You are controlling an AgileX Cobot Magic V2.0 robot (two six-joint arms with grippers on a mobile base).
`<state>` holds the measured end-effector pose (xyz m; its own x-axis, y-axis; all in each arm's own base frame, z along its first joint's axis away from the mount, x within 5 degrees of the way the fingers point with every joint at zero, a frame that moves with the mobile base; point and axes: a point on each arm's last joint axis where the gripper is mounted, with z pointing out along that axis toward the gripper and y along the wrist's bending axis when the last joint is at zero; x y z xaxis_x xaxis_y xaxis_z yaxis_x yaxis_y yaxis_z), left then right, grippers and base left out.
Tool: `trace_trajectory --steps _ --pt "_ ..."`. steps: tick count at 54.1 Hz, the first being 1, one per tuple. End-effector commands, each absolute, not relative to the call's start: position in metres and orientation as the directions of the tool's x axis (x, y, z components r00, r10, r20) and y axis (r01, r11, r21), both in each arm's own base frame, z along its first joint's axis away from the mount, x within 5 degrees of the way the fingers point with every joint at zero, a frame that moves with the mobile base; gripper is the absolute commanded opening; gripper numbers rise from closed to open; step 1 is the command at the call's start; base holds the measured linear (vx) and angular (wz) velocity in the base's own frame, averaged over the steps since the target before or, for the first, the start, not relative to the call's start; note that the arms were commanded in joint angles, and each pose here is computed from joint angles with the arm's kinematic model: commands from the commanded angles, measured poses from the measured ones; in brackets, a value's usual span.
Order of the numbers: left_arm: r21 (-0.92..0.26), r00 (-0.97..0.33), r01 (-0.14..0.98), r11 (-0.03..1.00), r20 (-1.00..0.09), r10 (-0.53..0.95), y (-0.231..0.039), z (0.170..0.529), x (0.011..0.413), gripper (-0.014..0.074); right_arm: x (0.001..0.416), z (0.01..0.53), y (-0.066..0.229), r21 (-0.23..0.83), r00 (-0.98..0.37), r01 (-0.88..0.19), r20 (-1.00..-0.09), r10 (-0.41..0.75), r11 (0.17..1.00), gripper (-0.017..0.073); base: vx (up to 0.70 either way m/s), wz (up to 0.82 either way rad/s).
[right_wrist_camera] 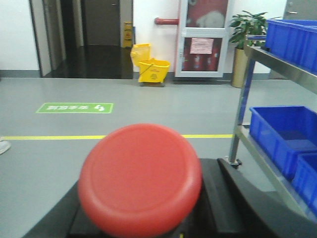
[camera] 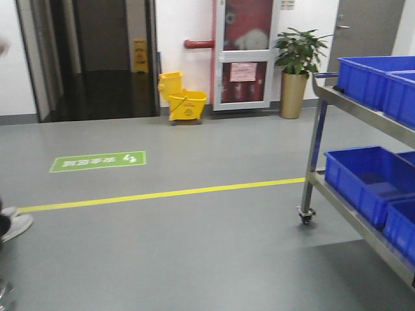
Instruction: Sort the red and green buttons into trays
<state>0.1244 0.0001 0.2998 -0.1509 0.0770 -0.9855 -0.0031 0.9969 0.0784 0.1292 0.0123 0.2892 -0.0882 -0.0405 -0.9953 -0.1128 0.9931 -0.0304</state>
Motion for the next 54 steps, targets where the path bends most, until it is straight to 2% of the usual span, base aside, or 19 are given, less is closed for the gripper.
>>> trace_trajectory --steps 1,54 --pt "0.059 -0.058 0.033 0.998 -0.996 0.061 -0.0041 0.3151 0.1263 0.0003 0.1303 0.3044 0.0157 -0.038 -0.01 -0.149 -0.999 -0.04 0.988 0.0 0.68 -0.34" --pt "0.059 -0.058 0.033 0.998 -0.996 0.061 -0.0041 0.3151 0.1263 0.0003 0.1303 0.3044 0.0157 -0.038 -0.01 -0.149 -0.999 -0.04 0.988 0.0 0.6 -0.51"
